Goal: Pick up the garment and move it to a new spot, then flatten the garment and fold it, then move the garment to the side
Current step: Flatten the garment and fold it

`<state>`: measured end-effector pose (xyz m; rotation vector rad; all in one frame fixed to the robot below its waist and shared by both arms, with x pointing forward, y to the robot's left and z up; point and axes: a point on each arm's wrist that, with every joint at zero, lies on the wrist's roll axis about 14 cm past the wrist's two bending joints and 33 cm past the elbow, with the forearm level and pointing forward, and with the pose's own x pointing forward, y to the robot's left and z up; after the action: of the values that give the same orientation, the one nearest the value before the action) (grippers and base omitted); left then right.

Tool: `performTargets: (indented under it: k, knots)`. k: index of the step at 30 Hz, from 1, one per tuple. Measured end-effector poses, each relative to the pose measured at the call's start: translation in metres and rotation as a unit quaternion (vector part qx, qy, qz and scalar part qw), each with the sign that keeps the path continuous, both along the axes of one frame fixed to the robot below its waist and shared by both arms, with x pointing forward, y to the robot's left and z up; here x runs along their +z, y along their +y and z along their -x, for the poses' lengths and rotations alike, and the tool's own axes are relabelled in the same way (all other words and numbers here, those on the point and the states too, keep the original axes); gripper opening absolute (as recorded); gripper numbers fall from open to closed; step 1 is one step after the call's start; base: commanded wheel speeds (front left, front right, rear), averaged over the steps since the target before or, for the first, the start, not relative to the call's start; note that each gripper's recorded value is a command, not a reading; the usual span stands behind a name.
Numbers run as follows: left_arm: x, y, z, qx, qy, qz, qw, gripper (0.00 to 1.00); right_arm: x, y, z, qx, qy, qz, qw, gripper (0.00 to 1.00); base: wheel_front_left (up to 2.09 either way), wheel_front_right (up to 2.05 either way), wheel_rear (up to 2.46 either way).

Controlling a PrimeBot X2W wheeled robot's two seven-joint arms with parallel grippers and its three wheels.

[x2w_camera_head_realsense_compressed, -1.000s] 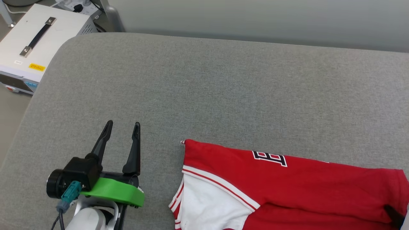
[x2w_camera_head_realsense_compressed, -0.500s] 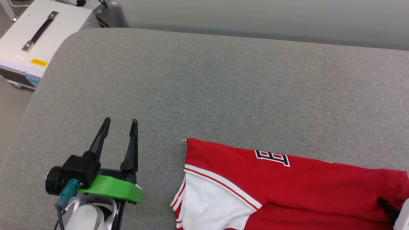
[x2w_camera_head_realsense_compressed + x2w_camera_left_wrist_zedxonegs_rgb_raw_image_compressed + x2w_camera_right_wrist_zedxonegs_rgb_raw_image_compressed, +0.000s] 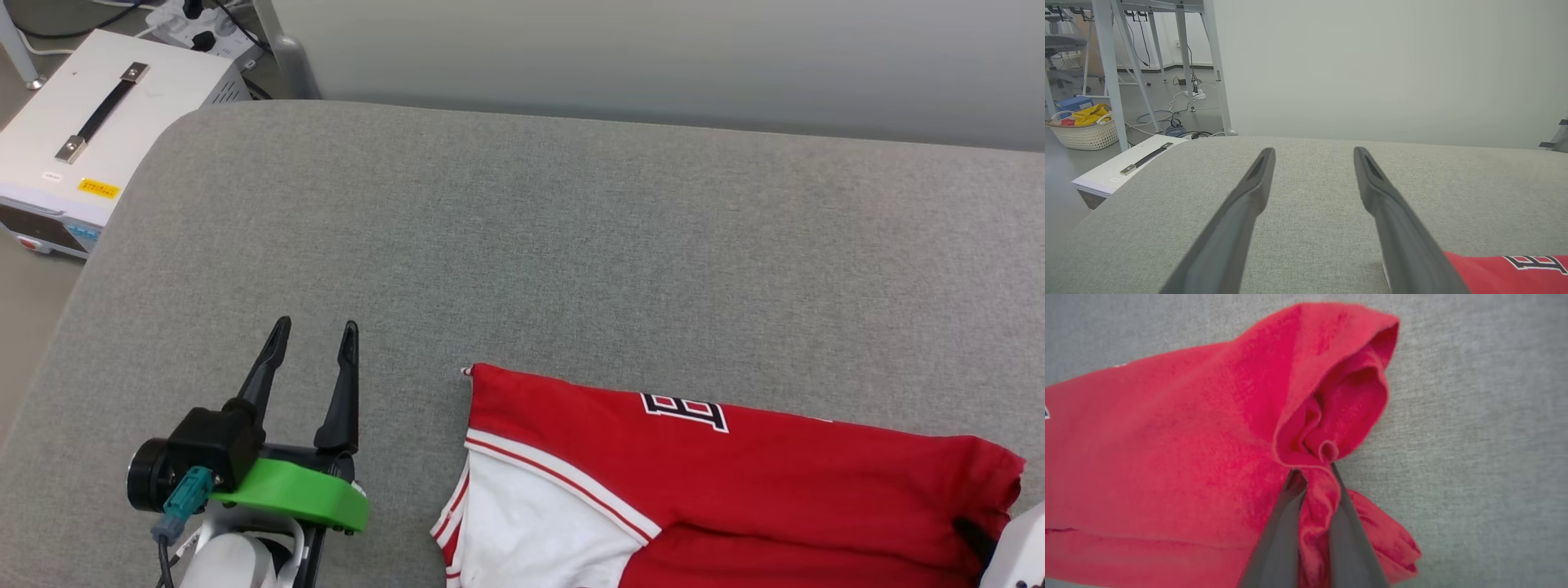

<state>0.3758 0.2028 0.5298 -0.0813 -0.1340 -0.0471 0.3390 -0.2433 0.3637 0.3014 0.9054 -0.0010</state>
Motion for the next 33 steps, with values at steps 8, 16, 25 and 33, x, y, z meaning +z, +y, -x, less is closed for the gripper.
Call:
performTargets:
  k: [8,16,25,33]
  knots:
    - [0.000,-0.005,0.004,-0.007,-0.001,0.003,1.000,1.00,0.023,-0.054,-0.007,-0.048,-0.046,0.066,0.996,0.00,0.00,0.00,0.00]
    - [0.005,-0.006,0.008,-0.008,-0.011,0.010,1.000,1.00,0.042,-0.077,-0.011,-0.067,-0.075,0.101,0.990,0.00,0.00,0.00,0.00]
    - [0.008,-0.003,0.022,0.003,-0.017,0.018,1.000,1.00,0.064,-0.032,-0.004,-0.026,-0.105,0.062,0.992,0.00,0.00,0.00,0.00]
    - [0.010,0.001,0.030,0.010,-0.022,0.021,0.999,1.00,0.083,0.036,0.001,0.035,-0.123,-0.003,0.992,0.00,0.00,0.00,0.00]
